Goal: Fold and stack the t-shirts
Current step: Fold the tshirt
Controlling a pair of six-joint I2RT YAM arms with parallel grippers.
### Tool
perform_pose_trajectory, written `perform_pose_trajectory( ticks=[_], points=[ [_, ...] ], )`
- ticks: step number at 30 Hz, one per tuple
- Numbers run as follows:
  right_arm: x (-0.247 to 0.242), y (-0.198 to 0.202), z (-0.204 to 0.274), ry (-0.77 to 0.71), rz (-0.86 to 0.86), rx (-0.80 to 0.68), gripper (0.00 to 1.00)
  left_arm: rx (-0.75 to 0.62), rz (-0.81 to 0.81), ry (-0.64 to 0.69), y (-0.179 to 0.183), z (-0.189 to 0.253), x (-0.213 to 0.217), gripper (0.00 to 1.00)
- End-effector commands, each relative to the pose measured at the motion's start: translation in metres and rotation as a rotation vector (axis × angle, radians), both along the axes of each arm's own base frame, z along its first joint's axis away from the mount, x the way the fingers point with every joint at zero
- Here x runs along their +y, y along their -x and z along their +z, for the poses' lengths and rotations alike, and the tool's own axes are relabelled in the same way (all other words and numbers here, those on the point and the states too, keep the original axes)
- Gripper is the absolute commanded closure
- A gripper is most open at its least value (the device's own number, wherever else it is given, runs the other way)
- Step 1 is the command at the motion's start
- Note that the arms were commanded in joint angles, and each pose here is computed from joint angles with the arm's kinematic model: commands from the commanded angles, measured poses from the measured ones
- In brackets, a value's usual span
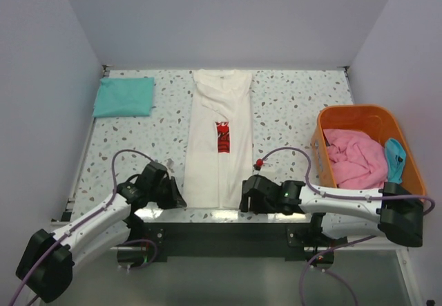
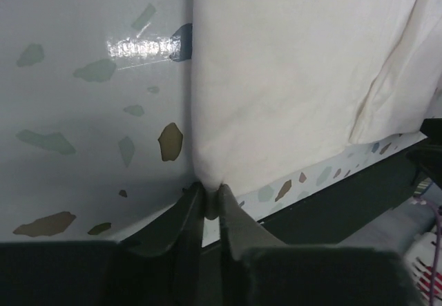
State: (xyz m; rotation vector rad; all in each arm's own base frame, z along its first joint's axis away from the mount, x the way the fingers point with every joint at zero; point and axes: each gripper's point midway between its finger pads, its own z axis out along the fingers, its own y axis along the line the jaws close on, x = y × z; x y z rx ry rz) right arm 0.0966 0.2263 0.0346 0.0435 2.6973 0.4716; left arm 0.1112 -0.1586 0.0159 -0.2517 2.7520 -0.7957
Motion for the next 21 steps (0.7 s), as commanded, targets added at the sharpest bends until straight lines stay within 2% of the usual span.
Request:
perform_pose_trajectory(
  ticks=[1,3,4,7,8,10,13,15,17,21],
  points=[
    [0.002,-0.009,-0.004,-0.009,-0.061,-0.014,0.32,0.005,-0.001,-0.021,0.000,-0.010,0.002,0.87],
    [-0.001,-0.008,-0.011,0.012,-0.073,0.000,0.38,0.002,-0.009,-0.017,-0.002,-0.007,0.000,1.00],
    [-0.002,-0.008,-0.014,0.017,-0.076,0.005,0.41,-0.001,-0.011,-0.014,-0.003,-0.005,-0.001,1.00],
    [-0.002,-0.006,-0.023,0.036,-0.091,0.035,0.63,-0.025,-0.008,-0.014,-0.006,0.001,-0.001,1.00],
    [-0.002,-0.004,-0.024,0.037,-0.089,0.053,0.77,-0.033,-0.004,-0.010,-0.008,0.004,-0.001,1.00],
    [0.001,-0.003,-0.025,0.048,-0.065,0.060,0.93,-0.051,-0.009,0.014,-0.011,0.012,-0.005,1.00],
    [-0.002,-0.011,-0.017,0.069,-0.072,0.017,1.00,-0.079,-0.020,0.040,-0.016,0.021,-0.011,1.00],
    [-0.010,-0.022,-0.009,0.115,-0.081,-0.045,1.00,-0.095,-0.018,0.046,-0.021,0.027,-0.013,1.00],
    [-0.004,-0.032,0.010,0.095,-0.080,-0.098,1.00,-0.119,-0.021,0.066,-0.028,0.037,-0.019,1.00],
    [0.000,-0.064,0.039,0.083,-0.090,-0.209,1.00,-0.240,0.002,0.132,-0.065,0.068,-0.038,1.00]
  ],
)
